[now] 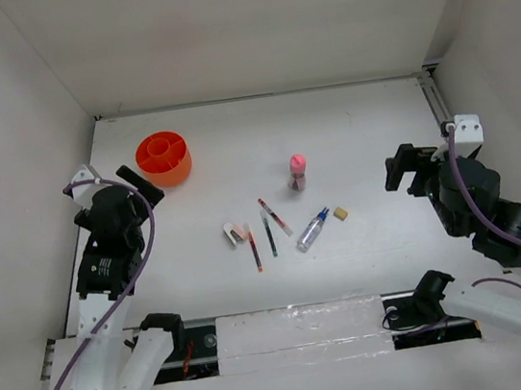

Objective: Sort the stationery into containers
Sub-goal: Pick up the stationery from the center of the board.

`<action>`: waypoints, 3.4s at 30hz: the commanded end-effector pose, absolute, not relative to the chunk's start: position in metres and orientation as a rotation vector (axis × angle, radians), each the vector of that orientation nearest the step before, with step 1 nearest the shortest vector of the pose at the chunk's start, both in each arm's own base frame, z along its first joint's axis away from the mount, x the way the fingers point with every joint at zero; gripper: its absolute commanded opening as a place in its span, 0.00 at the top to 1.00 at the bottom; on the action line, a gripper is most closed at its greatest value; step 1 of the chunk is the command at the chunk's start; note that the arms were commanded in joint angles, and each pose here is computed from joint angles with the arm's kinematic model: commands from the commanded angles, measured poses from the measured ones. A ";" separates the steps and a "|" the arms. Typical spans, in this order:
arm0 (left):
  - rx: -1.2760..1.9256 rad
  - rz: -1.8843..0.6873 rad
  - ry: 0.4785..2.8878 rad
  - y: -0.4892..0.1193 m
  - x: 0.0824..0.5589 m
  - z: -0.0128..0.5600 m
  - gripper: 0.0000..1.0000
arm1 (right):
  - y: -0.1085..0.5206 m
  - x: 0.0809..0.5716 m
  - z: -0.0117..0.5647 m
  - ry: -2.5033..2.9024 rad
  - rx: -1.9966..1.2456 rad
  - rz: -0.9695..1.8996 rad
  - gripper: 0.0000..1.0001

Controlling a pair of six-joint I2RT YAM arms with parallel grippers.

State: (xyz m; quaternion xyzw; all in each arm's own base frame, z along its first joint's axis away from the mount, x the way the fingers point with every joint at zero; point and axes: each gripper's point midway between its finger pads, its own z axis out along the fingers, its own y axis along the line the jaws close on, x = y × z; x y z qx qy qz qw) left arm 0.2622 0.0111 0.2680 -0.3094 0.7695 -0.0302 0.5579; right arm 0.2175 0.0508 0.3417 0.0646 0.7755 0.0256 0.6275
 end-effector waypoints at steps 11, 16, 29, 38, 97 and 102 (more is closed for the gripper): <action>-0.467 -0.407 1.865 -0.062 0.292 0.287 0.00 | 0.057 0.214 0.347 1.776 0.115 0.116 0.00; -0.251 -0.456 1.997 -0.214 0.306 0.271 0.00 | 0.061 0.217 0.349 1.767 0.106 0.136 0.00; -0.005 -0.544 1.898 -0.301 0.323 0.193 0.00 | 0.080 0.217 0.337 1.789 -0.016 0.189 0.00; 0.266 -0.621 1.844 -0.346 0.328 0.165 0.00 | 0.092 0.218 0.333 1.798 -0.075 0.221 0.00; 0.187 -0.407 1.891 -0.374 0.410 0.120 1.00 | 0.127 0.214 0.332 1.764 -0.258 0.356 0.00; 0.185 -0.373 1.892 -0.376 0.417 0.129 1.00 | 0.127 0.214 0.332 1.764 -0.258 0.356 0.00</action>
